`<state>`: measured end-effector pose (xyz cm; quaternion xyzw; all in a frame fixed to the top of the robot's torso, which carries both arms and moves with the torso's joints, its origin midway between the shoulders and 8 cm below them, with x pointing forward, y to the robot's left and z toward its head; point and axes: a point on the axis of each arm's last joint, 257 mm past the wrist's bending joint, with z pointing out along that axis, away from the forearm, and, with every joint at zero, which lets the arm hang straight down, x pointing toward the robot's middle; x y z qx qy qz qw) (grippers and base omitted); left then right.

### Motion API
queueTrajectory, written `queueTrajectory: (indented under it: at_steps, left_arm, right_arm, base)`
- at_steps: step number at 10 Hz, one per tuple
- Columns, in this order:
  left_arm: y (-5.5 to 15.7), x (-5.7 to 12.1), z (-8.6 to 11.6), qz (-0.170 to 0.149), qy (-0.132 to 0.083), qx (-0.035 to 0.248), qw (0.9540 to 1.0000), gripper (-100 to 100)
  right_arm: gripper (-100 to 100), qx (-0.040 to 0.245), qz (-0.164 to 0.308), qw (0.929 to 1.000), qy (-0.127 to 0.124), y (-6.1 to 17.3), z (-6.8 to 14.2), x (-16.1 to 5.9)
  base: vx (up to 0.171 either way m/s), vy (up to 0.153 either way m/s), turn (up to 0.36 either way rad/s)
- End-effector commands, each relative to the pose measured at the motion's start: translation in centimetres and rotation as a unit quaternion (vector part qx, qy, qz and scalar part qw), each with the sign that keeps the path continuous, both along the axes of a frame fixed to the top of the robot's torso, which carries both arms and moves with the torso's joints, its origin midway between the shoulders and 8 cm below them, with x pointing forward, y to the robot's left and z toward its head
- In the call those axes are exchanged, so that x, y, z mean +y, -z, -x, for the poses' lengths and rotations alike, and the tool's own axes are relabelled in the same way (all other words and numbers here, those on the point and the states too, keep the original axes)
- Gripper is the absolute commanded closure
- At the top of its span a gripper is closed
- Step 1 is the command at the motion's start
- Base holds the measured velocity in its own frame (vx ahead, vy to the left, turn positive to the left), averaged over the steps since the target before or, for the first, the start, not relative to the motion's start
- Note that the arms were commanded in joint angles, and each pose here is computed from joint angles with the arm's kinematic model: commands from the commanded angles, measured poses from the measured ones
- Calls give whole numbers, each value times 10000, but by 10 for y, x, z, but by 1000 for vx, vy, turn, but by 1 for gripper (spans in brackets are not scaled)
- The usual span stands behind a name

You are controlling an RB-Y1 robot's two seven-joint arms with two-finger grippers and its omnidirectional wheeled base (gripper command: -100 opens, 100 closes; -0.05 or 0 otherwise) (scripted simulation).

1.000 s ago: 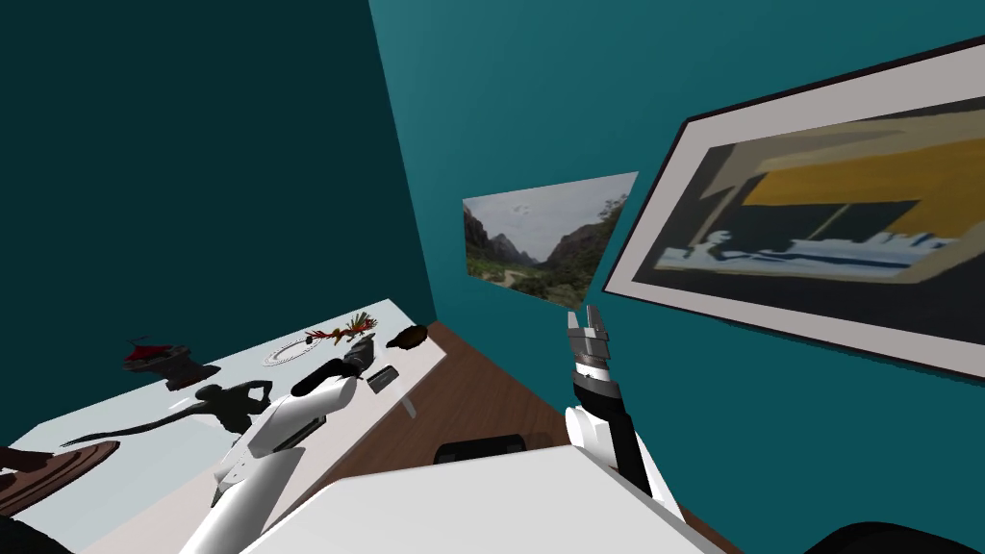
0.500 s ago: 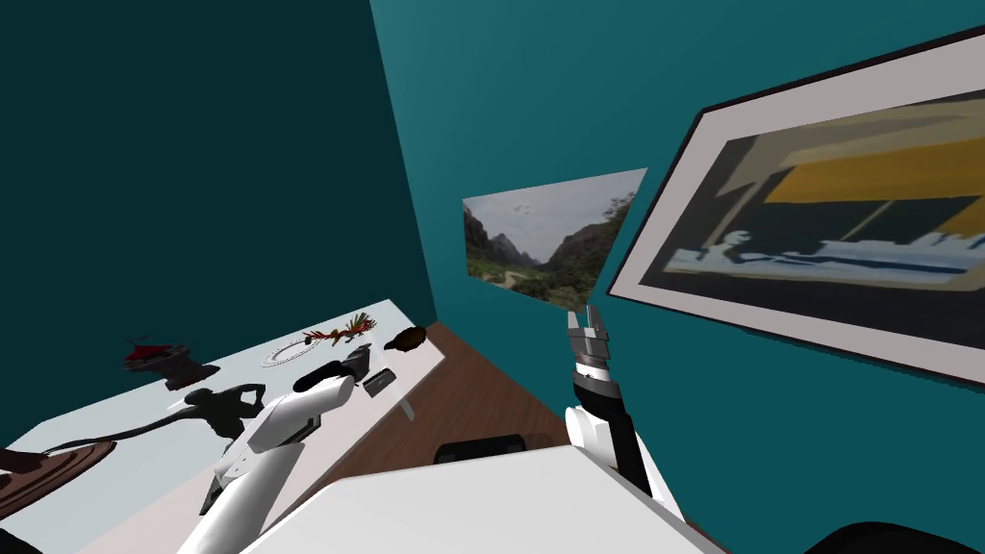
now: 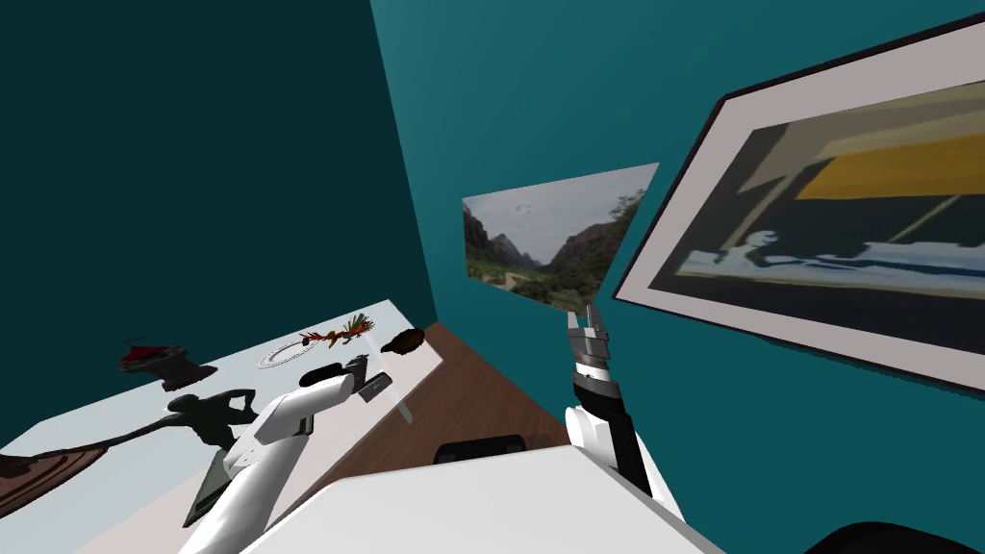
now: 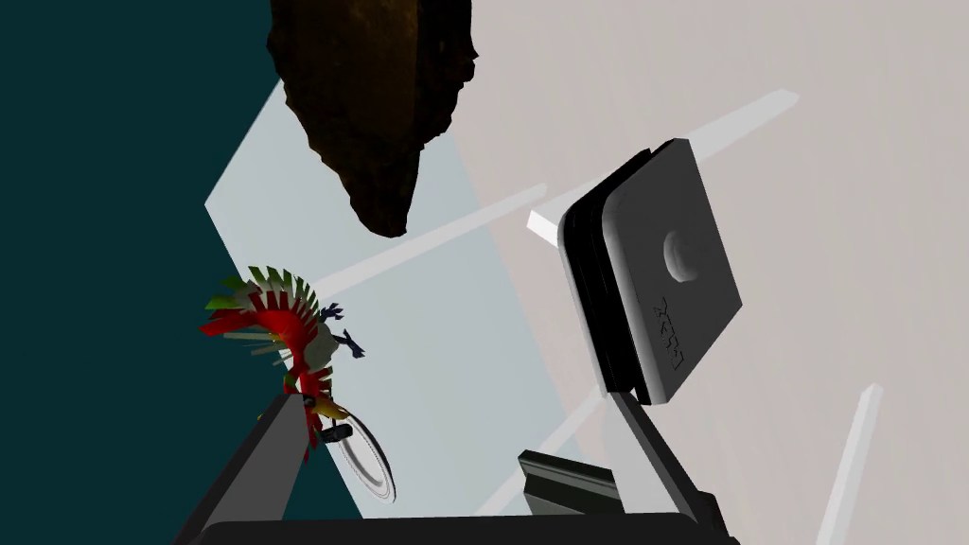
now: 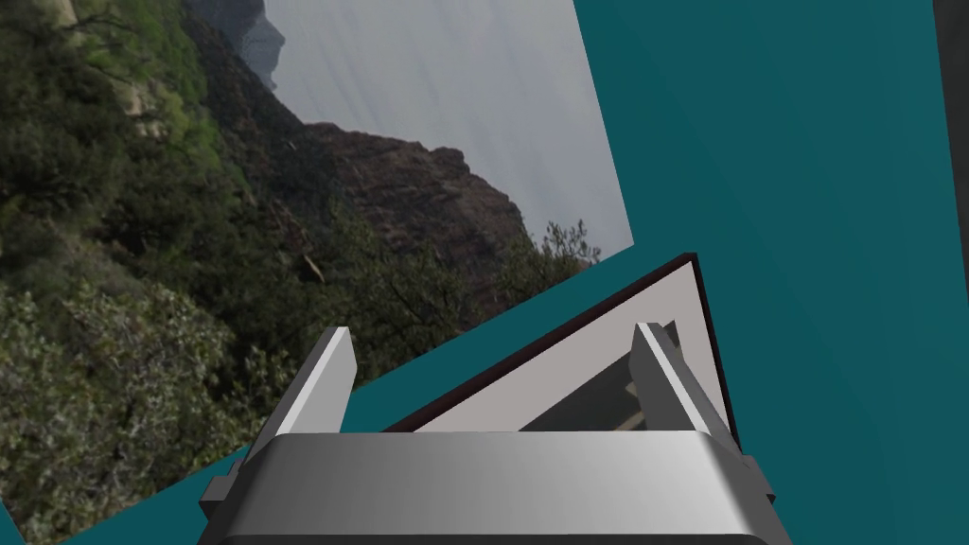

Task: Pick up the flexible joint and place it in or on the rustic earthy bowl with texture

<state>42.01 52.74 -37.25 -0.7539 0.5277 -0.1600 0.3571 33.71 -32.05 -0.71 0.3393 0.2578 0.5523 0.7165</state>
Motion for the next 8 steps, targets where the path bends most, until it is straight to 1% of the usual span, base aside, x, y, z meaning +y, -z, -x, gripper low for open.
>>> queueTrajectory:
  at_steps: [1, 2, 3, 4, 5, 6, 7, 8]
  left_arm:
    - [13, 7, 8, 108, -120, 300, 9994, -100]
    - [21, 6, 16, 186, -150, 468, 9986, -100]
    - [23, 5, 18, 215, -158, 530, 9982, -100]
    - [35, 9, 28, 315, -263, 797, 9960, -100]
    - [39, 7, 33, 368, -278, 909, 9948, -100]
    - [46, 11, 41, 441, -366, 1124, 9920, -100]
    - [52, 9, 48, 506, -388, 1257, 9900, -100]
    - [59, 12, 57, 574, -475, 1465, 9864, -100]
  right_arm:
    - [0, 0, 0, 10000, 0, 0, 0, 0]
    - [0, 0, 0, 10000, 0, 0, 0, 0]
    - [0, 0, 0, 10000, 0, 0, 0, 0]
    - [0, 0, 0, 10000, 0, 0, 0, 0]
    - [0, 0, 0, 10000, 0, 0, 0, 0]
    - [0, 0, 0, 10000, 0, 0, 0, 0]
    - [0, 1, 0, 10000, 0, 0, 0, 0]
    - [0, 0, 0, 10000, 0, 0, 0, 0]
  base:
    - [82, -33, 53]
    - [65, -31, 24]
    - [23, -14, -6]
    - [48, -17, 38]
    - [57, -19, 30]
    - [95, -27, 37]
    - [82, -15, 28]
    - [87, -13, 37]
